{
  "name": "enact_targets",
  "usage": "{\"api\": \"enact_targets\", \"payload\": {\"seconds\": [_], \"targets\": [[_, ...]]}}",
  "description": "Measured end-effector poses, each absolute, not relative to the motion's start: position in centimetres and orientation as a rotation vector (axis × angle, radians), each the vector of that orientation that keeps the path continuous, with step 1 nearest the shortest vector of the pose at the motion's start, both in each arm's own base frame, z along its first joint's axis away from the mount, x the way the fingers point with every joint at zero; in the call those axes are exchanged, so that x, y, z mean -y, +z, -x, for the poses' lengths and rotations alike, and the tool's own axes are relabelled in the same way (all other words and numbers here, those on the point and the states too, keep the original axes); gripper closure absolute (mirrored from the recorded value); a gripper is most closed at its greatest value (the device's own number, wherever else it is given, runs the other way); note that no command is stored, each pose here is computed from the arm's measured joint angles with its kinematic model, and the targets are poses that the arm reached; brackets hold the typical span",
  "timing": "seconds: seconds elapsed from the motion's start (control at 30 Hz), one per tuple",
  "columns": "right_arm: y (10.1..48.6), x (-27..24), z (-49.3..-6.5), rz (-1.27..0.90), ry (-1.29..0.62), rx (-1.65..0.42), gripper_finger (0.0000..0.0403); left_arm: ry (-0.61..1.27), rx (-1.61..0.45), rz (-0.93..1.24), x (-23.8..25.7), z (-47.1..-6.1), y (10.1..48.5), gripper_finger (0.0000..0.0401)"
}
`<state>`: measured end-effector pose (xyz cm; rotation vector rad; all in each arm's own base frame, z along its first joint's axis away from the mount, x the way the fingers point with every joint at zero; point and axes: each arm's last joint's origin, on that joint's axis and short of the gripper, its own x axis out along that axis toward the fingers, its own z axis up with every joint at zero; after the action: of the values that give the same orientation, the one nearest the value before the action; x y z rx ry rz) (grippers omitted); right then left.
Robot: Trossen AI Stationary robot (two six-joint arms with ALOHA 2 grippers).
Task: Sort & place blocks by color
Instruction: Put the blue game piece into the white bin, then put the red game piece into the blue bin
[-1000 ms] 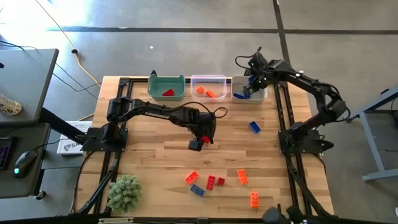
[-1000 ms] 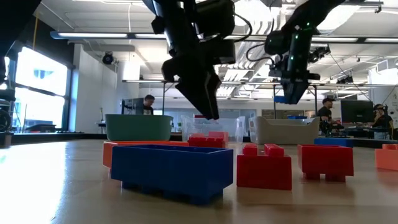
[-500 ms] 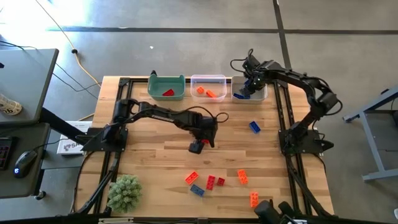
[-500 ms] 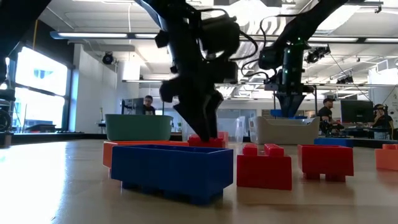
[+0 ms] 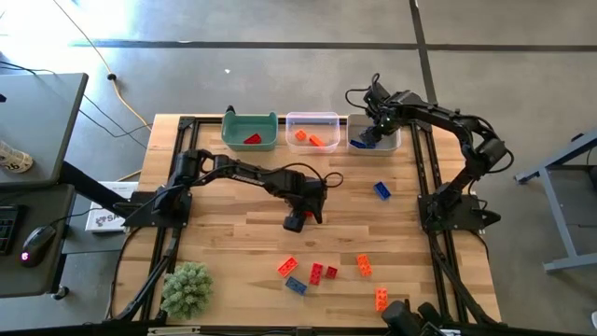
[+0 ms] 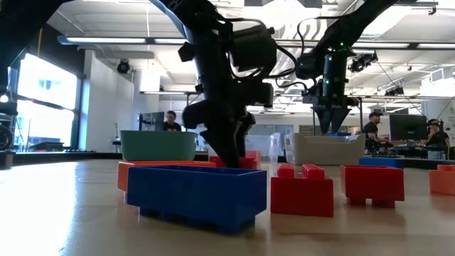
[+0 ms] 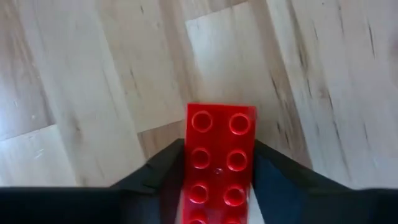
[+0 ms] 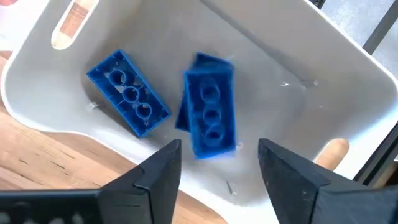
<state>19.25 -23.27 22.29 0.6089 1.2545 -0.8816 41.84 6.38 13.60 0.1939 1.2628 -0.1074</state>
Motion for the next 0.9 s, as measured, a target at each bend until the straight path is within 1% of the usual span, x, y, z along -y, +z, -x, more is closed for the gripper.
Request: {"api": "enact_targets", "payload": {"seconds": [0.07, 0.1, 0.2, 0.43, 0.6, 0.9], "targets": [[22.3, 23.3, -19.2, -0.609, -0.882, -1.256, 0.0196, -0.106, -1.261, -0.193, -6.4, -41.8, 13.6, 0.0287], [22.3, 23.2, -19.2, -0.610, -0.881, -1.258, 0.0195, -0.105, -1.259, -0.193, -6.5, -41.9, 13.7, 0.0291], [22.4, 23.2, -19.2, -0.606, -0.878, -1.260, 0.0198, -0.110, -1.258, -0.190, -6.5, -41.9, 13.7, 0.0291], [23.7, 22.7, -18.7, -0.567, -0.867, -1.228, 0.0220, -0.097, -1.244, -0.182, -6.8, -41.9, 14.1, 0.0291], [25.0, 22.0, -18.2, -0.555, -0.873, -1.194, 0.0230, -0.055, -1.204, -0.156, -8.0, -42.6, 15.7, 0.0291], [27.2, 21.0, -17.4, -0.515, -0.880, -1.121, 0.0234, 0.064, -1.151, -0.131, -11.5, -43.3, 19.1, 0.0291]]}}
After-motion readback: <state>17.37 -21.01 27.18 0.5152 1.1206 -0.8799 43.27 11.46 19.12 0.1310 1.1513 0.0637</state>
